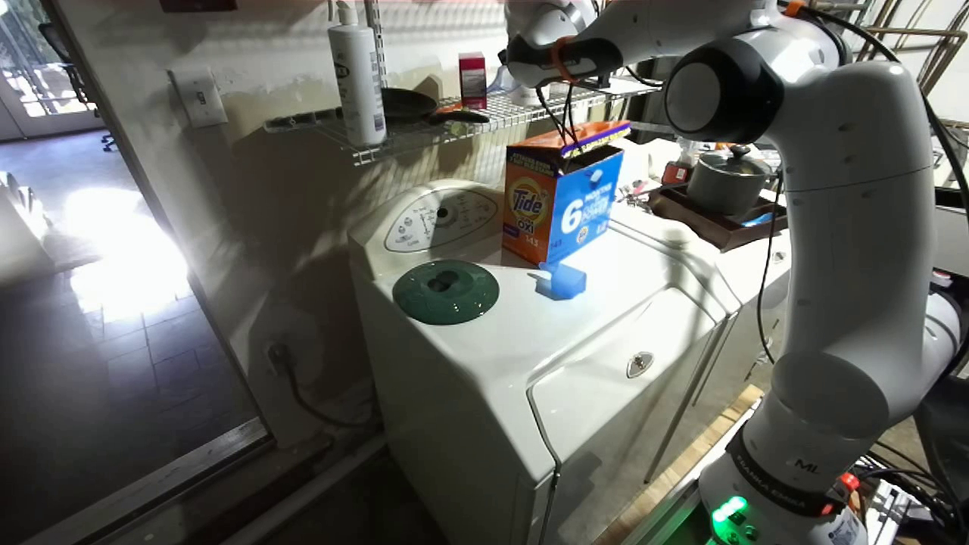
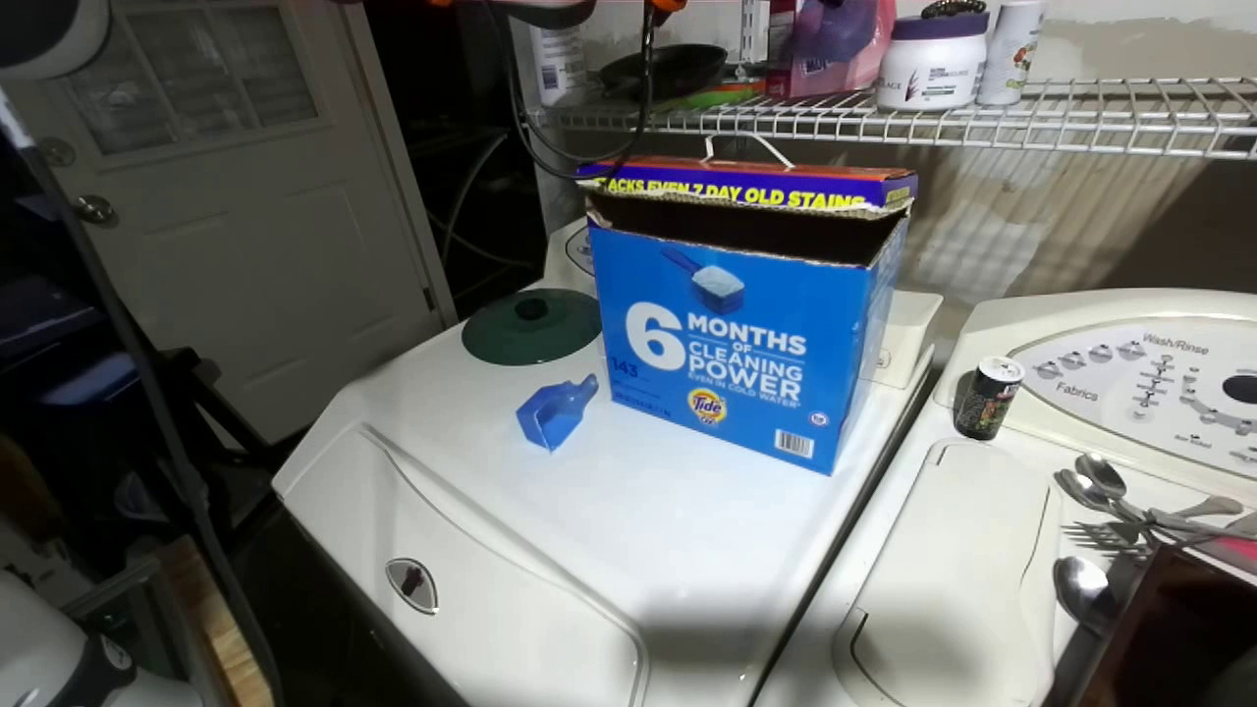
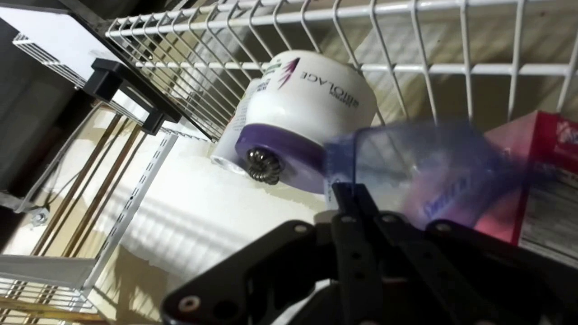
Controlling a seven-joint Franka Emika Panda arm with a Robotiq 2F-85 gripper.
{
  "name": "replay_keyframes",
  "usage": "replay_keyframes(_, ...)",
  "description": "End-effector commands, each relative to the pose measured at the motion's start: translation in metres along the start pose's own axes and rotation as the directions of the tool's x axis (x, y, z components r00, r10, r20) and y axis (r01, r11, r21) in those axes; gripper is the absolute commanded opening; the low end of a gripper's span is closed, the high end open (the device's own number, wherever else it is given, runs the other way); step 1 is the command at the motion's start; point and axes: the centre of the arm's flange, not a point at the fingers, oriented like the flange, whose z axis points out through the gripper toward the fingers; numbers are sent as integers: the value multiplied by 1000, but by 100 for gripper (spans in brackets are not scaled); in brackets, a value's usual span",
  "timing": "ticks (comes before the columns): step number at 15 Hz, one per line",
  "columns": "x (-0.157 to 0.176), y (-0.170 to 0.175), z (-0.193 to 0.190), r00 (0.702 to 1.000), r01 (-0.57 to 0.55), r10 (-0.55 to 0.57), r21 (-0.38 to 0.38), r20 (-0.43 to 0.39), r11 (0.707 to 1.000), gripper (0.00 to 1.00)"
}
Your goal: Remove the purple cup from the rack and put it in the blue box
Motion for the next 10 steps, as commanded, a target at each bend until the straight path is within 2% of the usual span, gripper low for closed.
replay_keyframes(1, 27, 0, -9, 999, -12, 10, -35, -45, 999, 1)
replay_keyframes(10, 28, 26, -54, 1000, -2, 2, -2, -15, 1000, 1)
